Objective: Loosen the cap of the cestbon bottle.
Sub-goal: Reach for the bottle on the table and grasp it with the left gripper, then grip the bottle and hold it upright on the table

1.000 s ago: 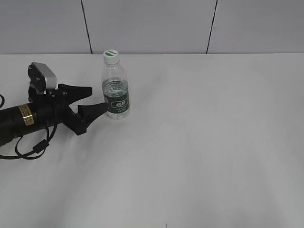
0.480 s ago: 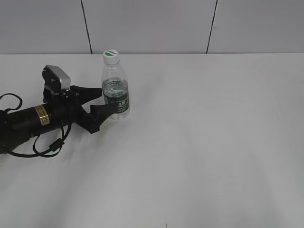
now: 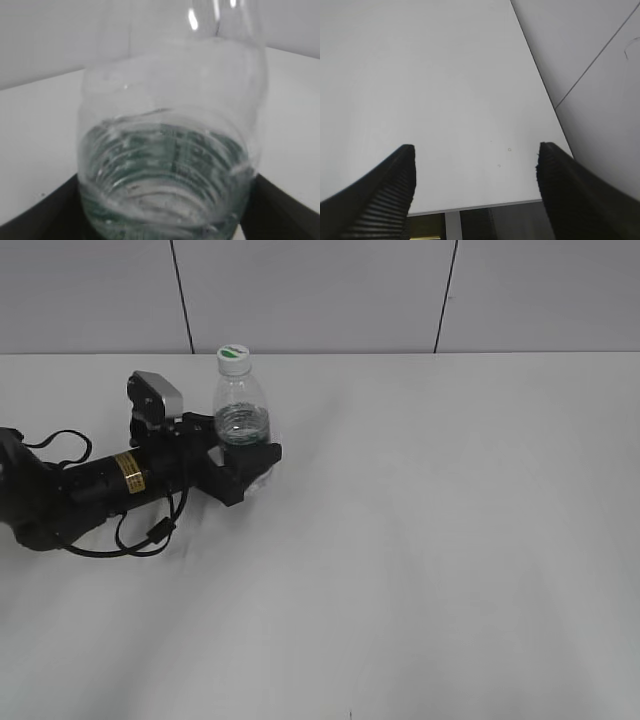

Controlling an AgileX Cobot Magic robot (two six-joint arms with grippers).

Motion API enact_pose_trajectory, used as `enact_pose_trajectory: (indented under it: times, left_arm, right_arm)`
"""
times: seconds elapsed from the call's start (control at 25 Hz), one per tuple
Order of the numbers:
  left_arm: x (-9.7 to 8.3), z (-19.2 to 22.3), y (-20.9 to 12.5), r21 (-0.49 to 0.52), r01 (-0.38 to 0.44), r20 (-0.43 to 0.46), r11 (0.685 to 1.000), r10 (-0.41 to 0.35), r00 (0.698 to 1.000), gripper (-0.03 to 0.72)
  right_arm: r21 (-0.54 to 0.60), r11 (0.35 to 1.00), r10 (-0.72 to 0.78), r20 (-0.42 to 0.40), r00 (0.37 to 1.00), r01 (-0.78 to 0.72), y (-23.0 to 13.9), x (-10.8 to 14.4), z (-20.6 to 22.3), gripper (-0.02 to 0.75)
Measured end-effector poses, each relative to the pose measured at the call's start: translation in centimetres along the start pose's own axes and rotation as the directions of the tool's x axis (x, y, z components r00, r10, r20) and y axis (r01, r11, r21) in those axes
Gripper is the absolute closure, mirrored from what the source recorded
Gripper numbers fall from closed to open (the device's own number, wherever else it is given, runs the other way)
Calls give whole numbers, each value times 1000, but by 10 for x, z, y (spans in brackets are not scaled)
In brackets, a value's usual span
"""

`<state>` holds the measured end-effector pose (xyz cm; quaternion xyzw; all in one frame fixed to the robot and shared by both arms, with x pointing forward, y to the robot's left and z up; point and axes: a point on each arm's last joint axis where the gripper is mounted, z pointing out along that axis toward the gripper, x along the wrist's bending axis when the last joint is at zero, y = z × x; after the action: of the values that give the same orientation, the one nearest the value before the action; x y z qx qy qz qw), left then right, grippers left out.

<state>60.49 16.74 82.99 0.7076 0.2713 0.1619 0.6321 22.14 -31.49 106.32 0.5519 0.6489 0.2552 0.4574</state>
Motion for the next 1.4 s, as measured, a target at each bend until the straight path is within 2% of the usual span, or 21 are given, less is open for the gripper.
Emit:
enact_pose_trajectory:
  times: [0.28, 0.6, 0.76, 1.0, 1.4]
  left_arm:
    - [2, 9, 8, -33, -2, -2, 999, 2, 1000, 168]
    - [3, 9, 7, -14, 5, -12, 1000, -6, 1000, 224]
    - [3, 9, 6, -12, 6, -14, 1000, -6, 1000, 279]
    - [3, 9, 6, -11, 6, -13, 1000, -6, 1000, 279]
    - [-7, 9, 5, 7, -40, 99, 999, 39, 994, 279]
  right_arm:
    - [0, 1000, 0, 0, 1000, 0, 0, 0, 0, 164]
    - [0, 1000, 0, 0, 1000, 0, 0, 0, 0, 164]
    - [0, 1000, 0, 0, 1000, 0, 0, 0, 0, 164]
    - [0, 1000, 0, 0, 1000, 0, 0, 0, 0, 164]
    - [0, 1000, 0, 0, 1000, 0, 0, 0, 0, 164]
